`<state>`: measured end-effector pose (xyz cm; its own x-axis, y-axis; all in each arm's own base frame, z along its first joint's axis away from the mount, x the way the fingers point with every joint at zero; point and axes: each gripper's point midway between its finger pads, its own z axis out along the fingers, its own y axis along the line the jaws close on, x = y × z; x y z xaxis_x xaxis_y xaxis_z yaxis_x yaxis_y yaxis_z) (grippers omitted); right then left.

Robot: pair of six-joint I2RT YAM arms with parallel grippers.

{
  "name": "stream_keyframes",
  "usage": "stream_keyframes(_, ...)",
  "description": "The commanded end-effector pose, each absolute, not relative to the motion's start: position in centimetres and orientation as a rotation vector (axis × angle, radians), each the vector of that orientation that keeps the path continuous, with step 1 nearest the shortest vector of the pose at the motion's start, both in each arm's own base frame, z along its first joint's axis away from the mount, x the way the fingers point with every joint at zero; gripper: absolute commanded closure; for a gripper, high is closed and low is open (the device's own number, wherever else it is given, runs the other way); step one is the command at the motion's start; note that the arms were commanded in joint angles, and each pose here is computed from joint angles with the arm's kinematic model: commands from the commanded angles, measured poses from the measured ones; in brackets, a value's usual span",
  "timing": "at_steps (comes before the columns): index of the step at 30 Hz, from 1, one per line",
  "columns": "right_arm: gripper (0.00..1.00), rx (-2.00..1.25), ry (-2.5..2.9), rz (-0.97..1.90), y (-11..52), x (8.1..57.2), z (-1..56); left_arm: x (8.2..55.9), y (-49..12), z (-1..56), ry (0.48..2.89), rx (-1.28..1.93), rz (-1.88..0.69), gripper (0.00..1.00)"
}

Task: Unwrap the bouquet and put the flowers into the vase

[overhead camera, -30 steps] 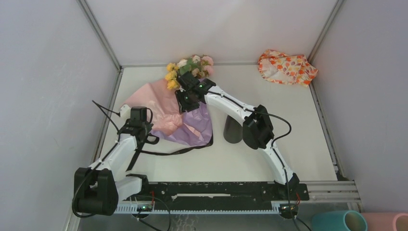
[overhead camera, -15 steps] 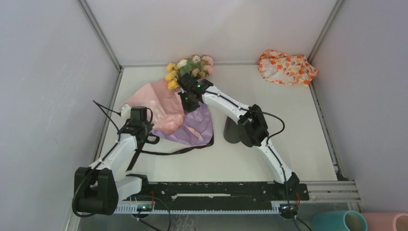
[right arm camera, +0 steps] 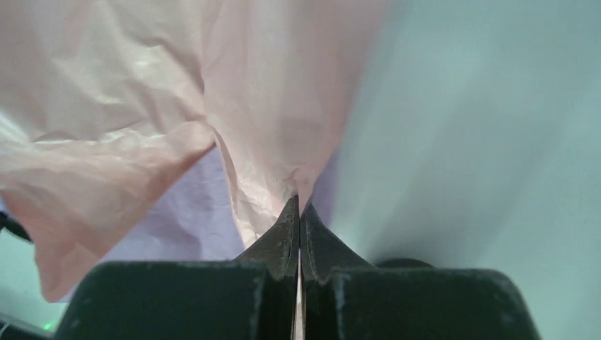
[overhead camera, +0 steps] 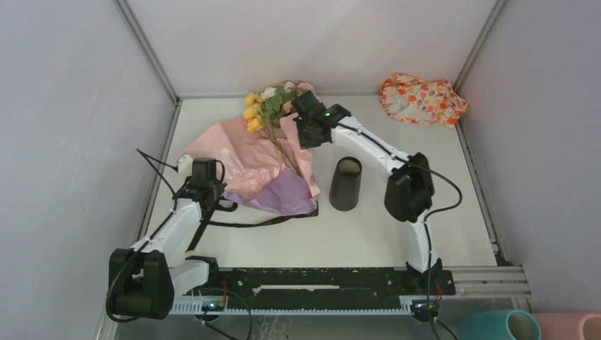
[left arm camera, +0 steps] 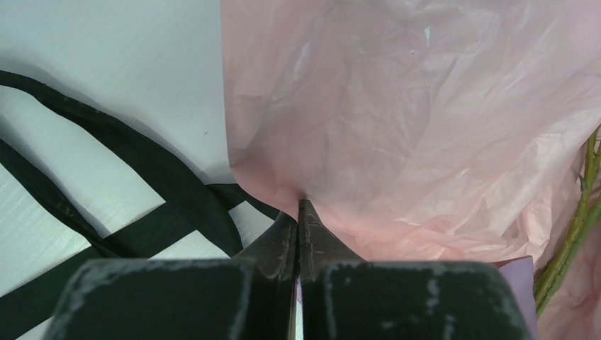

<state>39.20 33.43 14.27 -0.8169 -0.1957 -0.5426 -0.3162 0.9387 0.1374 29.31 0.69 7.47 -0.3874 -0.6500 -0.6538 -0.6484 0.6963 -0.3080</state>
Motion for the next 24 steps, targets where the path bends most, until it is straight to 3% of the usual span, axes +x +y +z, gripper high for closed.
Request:
stream_keyframes(1,1.00,-0.221,2.451,0.121,26.4,42.1,16.7,29.7,0.8,8.2,2.091,-0.959,0.001,0.98)
stream_keyframes(12,1.00,0.087,2.607,0.027,16.5,42.8,10.3,29.7,1.1,7.7,2.103,-0.965,0.029,0.99)
stream_keyframes(24,1.00,0.214,2.775,-0.143,12.0,42.3,3.6,28.6,2.8,7.0,2.095,-1.030,0.164,0.97)
